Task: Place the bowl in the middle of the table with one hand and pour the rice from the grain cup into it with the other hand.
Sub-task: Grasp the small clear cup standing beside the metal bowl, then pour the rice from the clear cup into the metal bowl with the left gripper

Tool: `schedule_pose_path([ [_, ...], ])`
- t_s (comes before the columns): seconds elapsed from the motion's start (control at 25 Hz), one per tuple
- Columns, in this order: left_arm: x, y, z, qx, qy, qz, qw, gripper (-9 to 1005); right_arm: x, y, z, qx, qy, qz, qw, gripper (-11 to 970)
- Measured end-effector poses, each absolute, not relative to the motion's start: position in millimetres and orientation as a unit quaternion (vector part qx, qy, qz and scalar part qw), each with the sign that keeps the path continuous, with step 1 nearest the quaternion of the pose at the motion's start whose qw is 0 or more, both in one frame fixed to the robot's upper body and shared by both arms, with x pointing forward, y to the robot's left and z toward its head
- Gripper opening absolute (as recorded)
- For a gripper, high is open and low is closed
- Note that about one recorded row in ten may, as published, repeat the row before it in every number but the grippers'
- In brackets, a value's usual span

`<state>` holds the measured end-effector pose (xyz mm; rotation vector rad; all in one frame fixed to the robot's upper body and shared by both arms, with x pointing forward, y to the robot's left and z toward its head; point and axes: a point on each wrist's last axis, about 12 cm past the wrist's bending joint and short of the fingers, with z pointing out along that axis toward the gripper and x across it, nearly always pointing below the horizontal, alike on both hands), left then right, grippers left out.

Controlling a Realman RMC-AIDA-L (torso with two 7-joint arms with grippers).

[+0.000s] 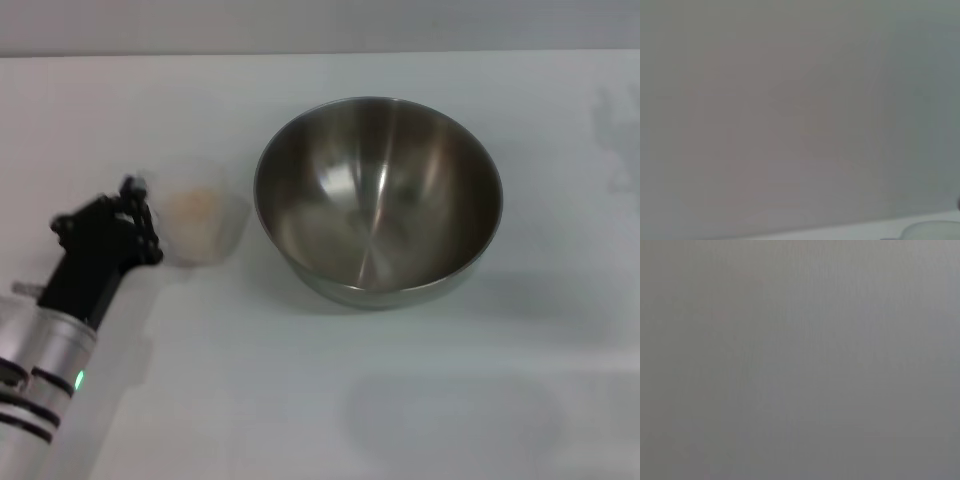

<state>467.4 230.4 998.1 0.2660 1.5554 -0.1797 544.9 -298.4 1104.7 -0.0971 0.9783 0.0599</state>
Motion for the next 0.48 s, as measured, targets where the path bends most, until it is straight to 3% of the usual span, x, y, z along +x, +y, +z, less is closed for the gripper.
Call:
schedule_pose_path([
  [0.16,481.4,224.6,1020.7,0.148,0.638,-0.024,0.756,26,546.1,-297.7,1106.1,-0.047,0.467,0.030,0.882,375],
  [0.48,506.2,189.9,1056.0,0.318,0.487,0.114,0.806,29,550.2,-294.2,1110.0,-0.049,0.460,0.034,0.886,376],
])
